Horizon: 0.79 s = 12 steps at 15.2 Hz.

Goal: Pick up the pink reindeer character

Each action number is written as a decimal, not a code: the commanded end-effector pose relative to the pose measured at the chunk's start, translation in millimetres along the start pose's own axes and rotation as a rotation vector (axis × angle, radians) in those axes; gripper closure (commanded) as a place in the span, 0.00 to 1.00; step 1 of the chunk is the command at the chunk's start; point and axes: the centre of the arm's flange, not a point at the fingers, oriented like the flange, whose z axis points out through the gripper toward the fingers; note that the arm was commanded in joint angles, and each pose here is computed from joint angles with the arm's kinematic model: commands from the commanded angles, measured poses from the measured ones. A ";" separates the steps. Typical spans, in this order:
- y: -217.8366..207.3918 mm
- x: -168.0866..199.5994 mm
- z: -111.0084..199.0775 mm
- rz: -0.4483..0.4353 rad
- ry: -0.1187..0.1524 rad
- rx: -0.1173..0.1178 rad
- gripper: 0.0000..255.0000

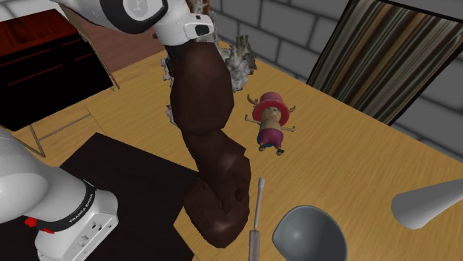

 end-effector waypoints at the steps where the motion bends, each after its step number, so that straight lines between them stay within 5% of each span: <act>1: 16.9 5.5 15.0 0.003 -0.007 -0.018 0.00; 12: 114.7 35.7 105.7 0.025 -0.049 -0.109 0.00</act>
